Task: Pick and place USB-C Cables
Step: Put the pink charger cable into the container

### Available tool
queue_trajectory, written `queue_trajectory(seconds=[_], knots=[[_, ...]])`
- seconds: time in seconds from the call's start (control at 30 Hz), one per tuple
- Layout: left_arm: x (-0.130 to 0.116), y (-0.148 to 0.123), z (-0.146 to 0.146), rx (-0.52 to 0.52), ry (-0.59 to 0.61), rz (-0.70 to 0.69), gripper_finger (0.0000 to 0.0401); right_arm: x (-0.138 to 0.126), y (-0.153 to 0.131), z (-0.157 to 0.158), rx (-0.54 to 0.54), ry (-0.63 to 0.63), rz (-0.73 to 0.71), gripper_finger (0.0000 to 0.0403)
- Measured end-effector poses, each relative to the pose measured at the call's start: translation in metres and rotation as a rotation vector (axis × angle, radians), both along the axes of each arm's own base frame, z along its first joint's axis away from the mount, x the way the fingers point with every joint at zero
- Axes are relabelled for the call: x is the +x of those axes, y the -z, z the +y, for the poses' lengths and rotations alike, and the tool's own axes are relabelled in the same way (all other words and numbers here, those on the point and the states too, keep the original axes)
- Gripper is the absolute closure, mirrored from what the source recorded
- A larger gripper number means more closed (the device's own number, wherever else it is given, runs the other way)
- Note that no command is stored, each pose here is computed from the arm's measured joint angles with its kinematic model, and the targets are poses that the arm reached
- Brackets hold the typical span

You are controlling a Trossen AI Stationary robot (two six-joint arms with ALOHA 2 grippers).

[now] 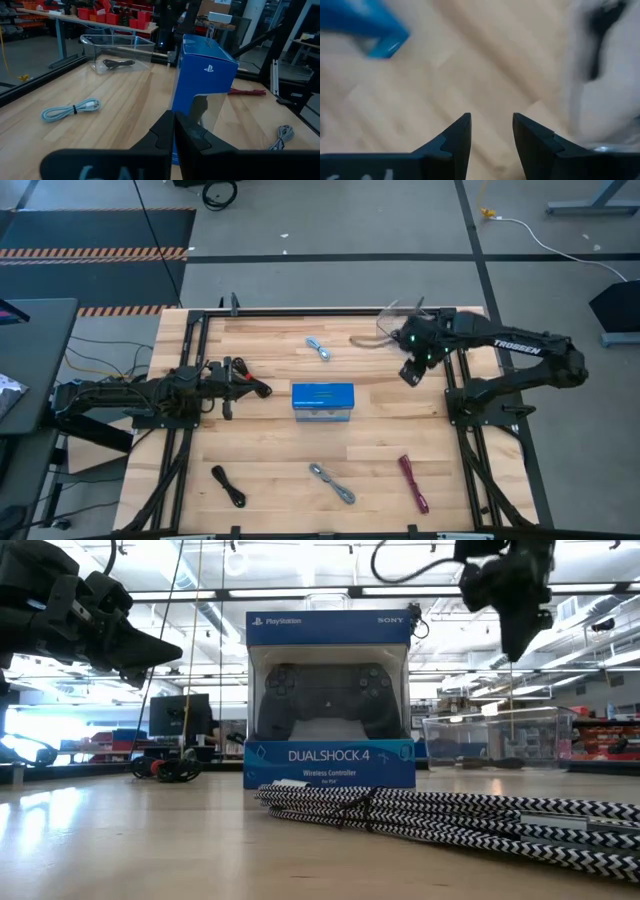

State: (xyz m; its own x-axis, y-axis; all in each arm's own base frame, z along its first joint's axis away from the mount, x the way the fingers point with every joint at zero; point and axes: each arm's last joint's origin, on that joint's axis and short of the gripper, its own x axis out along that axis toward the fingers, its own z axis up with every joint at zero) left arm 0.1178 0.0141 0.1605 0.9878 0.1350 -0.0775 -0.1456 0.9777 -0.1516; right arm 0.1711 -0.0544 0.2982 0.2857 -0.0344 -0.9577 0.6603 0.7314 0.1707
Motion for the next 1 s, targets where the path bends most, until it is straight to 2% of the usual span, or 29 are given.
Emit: queue_trajectory(seconds=[0.3, 0.5, 0.67, 1.0], knots=[[0.0, 0.0, 0.0, -0.01, -0.001, -0.002, 0.0381, 0.01, 0.011, 0.062, 0.197, 0.026, 0.017, 0.0252], [0.0, 0.0, 0.0, -0.02, -0.002, -0.007, 0.0381, 0.015, 0.022, 0.101, 0.24, 0.027, 0.029, 0.0252], [0.0, 0.0, 0.0, -0.078, 0.002, -0.008, 0.0381, 0.029, 0.041, 0.133, 0.293, 0.035, 0.02, 0.0252], [-0.001, 0.011, -0.002, -0.196, 0.048, 0.091, 0.0381, 0.044, 0.085, 0.194, 0.358, 0.01, 0.188, 0.0252]])
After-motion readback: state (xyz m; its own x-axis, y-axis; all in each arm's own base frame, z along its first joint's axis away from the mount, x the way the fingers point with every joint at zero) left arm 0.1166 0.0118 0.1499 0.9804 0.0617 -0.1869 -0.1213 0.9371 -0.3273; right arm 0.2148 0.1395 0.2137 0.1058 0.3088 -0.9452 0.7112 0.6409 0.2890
